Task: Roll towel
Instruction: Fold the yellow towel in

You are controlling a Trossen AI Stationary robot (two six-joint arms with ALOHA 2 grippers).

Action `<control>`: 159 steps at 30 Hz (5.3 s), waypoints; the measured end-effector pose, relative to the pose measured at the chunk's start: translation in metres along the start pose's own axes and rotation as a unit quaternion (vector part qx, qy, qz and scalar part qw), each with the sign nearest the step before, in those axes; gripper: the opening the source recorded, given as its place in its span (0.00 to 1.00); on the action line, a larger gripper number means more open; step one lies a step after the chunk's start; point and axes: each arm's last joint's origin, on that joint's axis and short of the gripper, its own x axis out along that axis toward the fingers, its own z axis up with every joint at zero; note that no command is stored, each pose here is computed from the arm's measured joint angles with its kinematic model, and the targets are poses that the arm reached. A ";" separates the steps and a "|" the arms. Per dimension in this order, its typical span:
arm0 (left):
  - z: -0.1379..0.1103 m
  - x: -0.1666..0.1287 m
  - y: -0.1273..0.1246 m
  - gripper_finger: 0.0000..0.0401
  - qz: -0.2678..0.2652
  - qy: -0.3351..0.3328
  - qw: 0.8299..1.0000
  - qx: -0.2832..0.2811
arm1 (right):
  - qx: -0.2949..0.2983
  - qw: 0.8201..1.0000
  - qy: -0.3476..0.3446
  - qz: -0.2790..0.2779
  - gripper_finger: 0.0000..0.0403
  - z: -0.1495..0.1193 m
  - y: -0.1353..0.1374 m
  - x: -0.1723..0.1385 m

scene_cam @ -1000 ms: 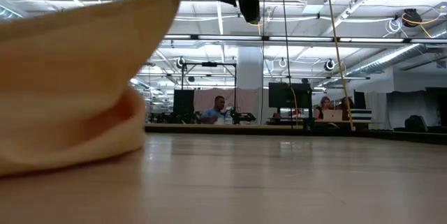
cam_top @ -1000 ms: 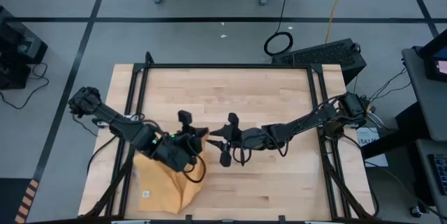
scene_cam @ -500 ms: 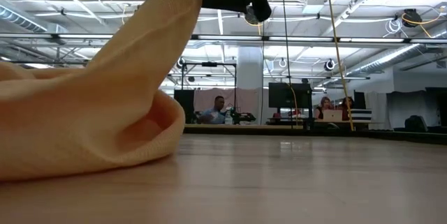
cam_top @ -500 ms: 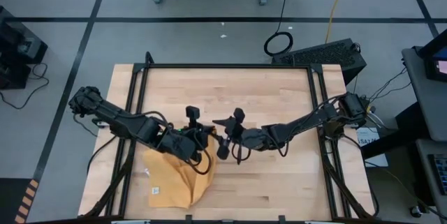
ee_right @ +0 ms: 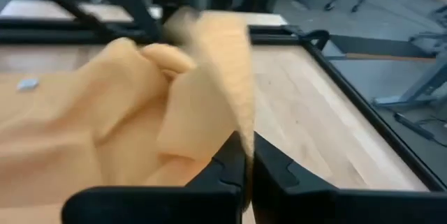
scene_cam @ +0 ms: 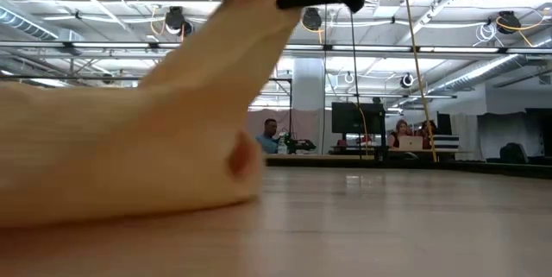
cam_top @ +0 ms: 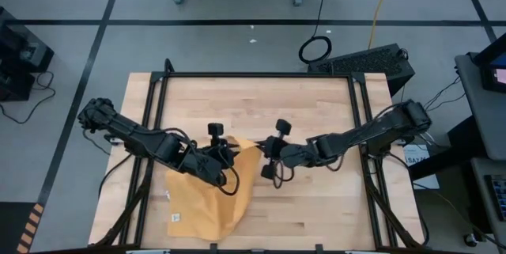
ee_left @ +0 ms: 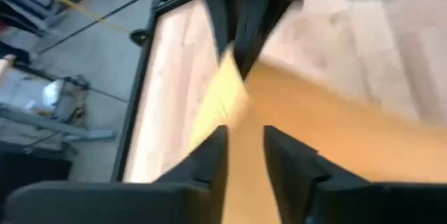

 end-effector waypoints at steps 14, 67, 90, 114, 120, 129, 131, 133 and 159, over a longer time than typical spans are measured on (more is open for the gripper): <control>-0.055 0.045 -0.025 0.51 0.036 0.009 0.996 -0.081 | -0.049 0.995 0.078 0.034 0.00 0.002 -0.023 -0.052; -0.112 0.159 -0.008 0.15 -0.037 -0.099 0.994 -0.026 | -0.092 0.989 0.067 0.093 0.00 0.005 -0.022 -0.123; -0.103 0.055 0.010 0.22 -0.024 -0.056 0.987 -0.146 | -0.102 0.990 0.091 0.029 0.00 -0.023 -0.024 -0.112; -0.172 0.057 -0.034 0.38 -0.022 0.041 0.975 -0.218 | -0.111 0.992 0.056 -0.001 0.00 -0.015 -0.035 -0.123; -0.174 0.071 -0.033 0.38 0.001 0.016 0.974 -0.226 | -0.114 0.992 0.051 -0.018 0.00 -0.014 -0.037 -0.122; -0.189 0.105 -0.037 0.37 0.049 0.056 0.972 -0.222 | -0.120 0.992 0.033 -0.022 0.00 -0.010 -0.036 -0.121; -0.189 0.107 -0.041 0.31 0.047 0.058 0.977 -0.201 | -0.121 0.992 0.034 -0.023 0.00 -0.010 -0.036 -0.121; -0.184 0.105 -0.043 0.19 0.057 0.039 0.981 -0.183 | -0.122 0.992 0.035 -0.023 0.00 -0.010 -0.036 -0.121; -0.101 0.045 0.033 0.06 0.018 -0.202 0.966 -0.160 | -0.069 0.988 0.128 -0.042 0.00 -0.031 -0.053 -0.136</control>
